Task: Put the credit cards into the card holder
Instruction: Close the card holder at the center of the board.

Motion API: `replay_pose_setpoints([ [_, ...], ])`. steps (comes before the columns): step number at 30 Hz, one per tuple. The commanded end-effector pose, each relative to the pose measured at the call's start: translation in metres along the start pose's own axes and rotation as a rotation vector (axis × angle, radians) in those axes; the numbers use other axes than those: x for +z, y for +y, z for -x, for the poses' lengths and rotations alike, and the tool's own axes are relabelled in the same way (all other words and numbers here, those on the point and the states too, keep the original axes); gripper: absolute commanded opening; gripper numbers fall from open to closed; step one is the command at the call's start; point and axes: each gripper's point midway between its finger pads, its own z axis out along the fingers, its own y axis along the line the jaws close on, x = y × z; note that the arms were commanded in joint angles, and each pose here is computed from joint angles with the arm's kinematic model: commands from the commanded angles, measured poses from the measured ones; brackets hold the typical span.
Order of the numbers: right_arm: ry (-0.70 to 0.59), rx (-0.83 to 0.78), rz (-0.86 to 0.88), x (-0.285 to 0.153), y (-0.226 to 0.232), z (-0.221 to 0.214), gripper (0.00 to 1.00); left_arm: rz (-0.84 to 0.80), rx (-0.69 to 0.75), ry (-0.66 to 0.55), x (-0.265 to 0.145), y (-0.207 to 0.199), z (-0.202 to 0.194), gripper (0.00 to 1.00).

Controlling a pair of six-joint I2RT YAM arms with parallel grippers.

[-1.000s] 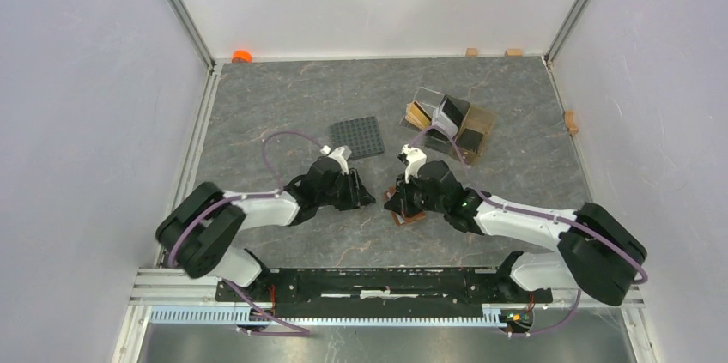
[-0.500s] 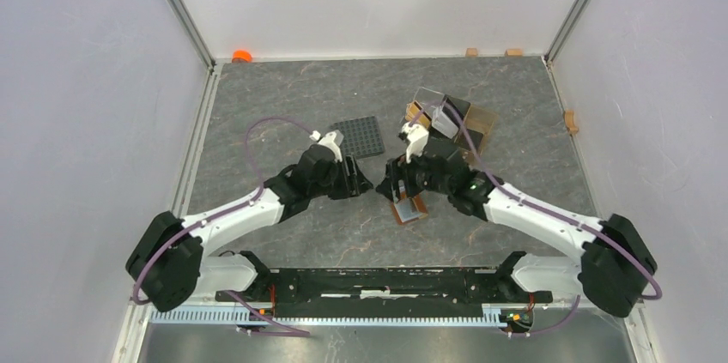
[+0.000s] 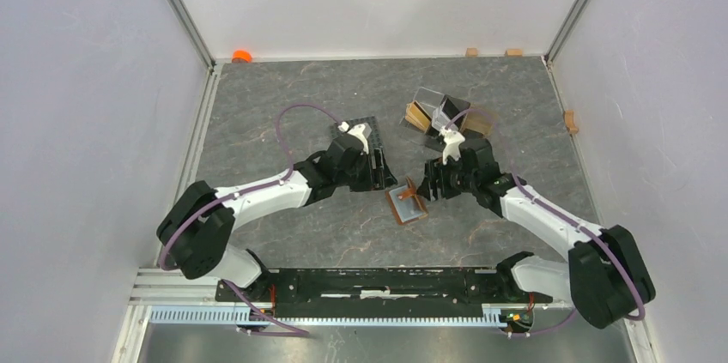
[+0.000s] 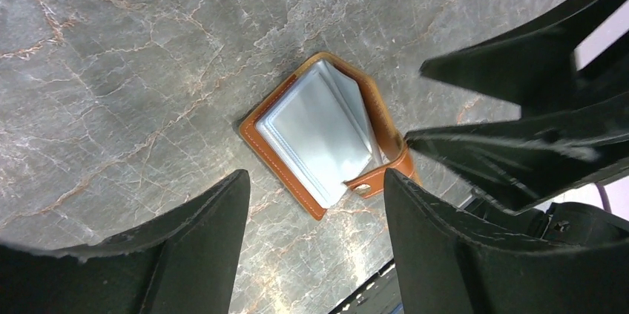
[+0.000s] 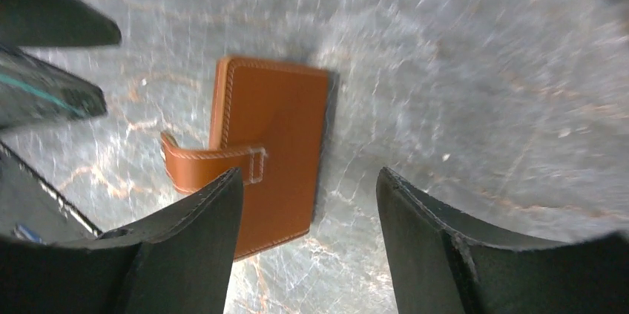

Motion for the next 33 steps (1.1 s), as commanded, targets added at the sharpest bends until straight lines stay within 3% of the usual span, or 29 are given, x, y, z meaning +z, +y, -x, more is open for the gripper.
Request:
replay_pose_setpoints([
  [1,0.028,-0.003,0.160,0.012,0.020,-0.019,0.70,-0.032,0.025,0.000,0.004,-0.014,0.005,0.74],
  [12,0.129,0.019,0.180,0.035,0.027,-0.051,0.72,0.019,0.056,0.095,0.028,0.007,-0.022,0.77],
  [18,0.169,0.049,0.180,0.037,0.024,-0.057,0.71,0.057,0.091,0.166,0.053,0.026,-0.043,0.66],
  [22,0.161,0.088,0.213,0.034,0.018,-0.055,0.71,0.083,0.095,0.193,0.058,0.036,-0.053,0.52],
  [33,0.161,0.245,0.406,0.042,0.036,-0.061,0.70,0.144,0.105,0.231,0.053,0.059,-0.073,0.38],
])
